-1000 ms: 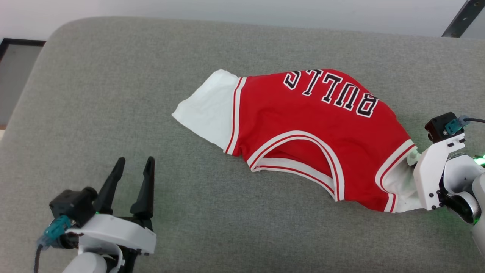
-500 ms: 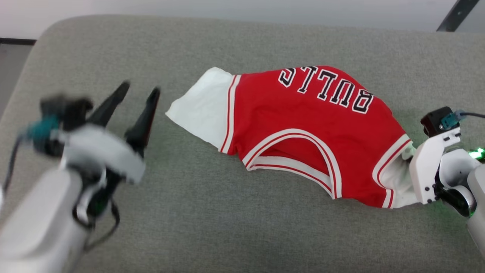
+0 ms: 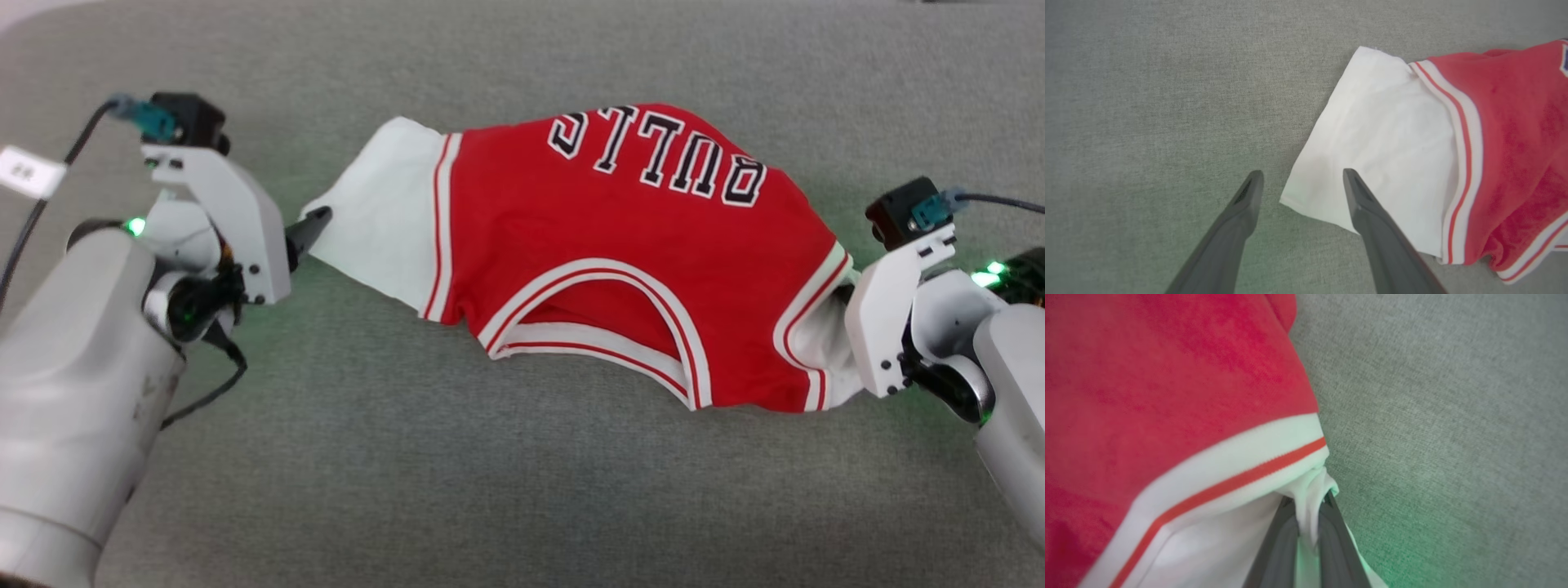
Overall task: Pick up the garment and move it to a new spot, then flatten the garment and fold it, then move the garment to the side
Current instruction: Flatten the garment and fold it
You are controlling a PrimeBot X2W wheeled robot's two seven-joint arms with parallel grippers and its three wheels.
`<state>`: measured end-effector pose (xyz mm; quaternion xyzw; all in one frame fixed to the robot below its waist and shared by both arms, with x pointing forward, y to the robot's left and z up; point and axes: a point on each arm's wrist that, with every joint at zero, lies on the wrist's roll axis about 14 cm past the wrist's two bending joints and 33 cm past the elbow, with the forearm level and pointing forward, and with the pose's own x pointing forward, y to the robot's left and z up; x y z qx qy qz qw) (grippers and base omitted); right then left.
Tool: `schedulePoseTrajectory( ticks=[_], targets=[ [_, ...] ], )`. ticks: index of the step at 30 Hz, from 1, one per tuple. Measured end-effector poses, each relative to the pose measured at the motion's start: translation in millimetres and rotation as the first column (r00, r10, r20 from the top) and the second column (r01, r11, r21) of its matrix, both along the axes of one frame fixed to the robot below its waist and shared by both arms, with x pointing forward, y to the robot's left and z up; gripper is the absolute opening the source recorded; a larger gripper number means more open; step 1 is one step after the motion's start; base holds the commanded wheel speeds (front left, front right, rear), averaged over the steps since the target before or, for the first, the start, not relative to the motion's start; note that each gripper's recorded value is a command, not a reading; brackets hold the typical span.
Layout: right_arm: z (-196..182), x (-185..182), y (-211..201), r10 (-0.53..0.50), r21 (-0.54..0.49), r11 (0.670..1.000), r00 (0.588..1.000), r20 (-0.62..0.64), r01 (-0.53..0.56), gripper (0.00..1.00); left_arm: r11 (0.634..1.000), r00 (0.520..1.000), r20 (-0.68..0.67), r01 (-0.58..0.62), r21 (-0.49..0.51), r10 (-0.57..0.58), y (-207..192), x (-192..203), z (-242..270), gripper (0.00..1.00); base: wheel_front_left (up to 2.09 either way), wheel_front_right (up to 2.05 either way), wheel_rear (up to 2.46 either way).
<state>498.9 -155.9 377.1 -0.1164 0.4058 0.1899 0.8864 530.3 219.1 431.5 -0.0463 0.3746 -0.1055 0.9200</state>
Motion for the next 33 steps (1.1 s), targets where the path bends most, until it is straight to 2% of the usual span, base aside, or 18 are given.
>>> schedulePoseTrajectory(
  ticks=[10,18,19,20,21,22,26,33],
  targets=[
    [-7.1,11.8,1.7,0.019,0.000,1.000,1.000,0.004,-0.019,0.00,0.999,0.997,-0.058,0.047,-0.016,-0.048,-22.9,31.4,-11.3,1.00,0.00,0.00,0.00],
    [-12.2,15.4,4.8,0.026,0.009,1.000,1.000,0.004,-0.026,0.00,0.996,0.980,-0.177,0.085,-0.025,-0.088,-34.0,22.8,-37.8,1.00,0.00,0.00,0.00],
    [-12.2,15.8,5.1,0.028,0.009,1.000,1.000,0.005,-0.028,0.00,0.996,0.980,-0.181,0.085,-0.026,-0.088,-33.5,22.6,-38.7,0.95,0.00,0.00,0.00],
    [-12.4,15.9,5.2,0.029,0.008,1.000,1.000,0.005,-0.029,0.00,0.996,0.979,-0.184,0.082,-0.032,-0.087,-33.8,22.4,-39.2,0.50,0.00,0.00,0.00],
    [-12.1,16.0,5.3,0.029,0.009,1.000,1.000,0.006,-0.029,0.00,0.996,0.978,-0.186,0.082,-0.043,-0.089,-35.5,22.1,-38.9,0.21,0.00,0.00,0.00],
    [-11.8,16.2,5.3,0.029,0.009,1.000,1.000,0.007,-0.029,0.00,0.995,0.978,-0.188,0.081,-0.050,-0.089,-35.8,21.6,-38.8,0.00,0.00,0.00,0.00],
    [-9.7,17.0,5.9,0.028,0.013,1.000,1.000,0.015,-0.028,0.00,0.994,0.981,-0.170,0.075,-0.082,-0.089,-40.7,22.1,-36.2,0.00,0.00,0.00,0.00],
    [11.6,29.4,2.6,-0.054,0.110,0.993,0.995,0.088,0.044,0.00,0.994,0.998,-0.038,0.045,-0.102,-0.049,-39.3,36.0,-11.5,0.00,0.00,0.00,0.00]
  ],
)
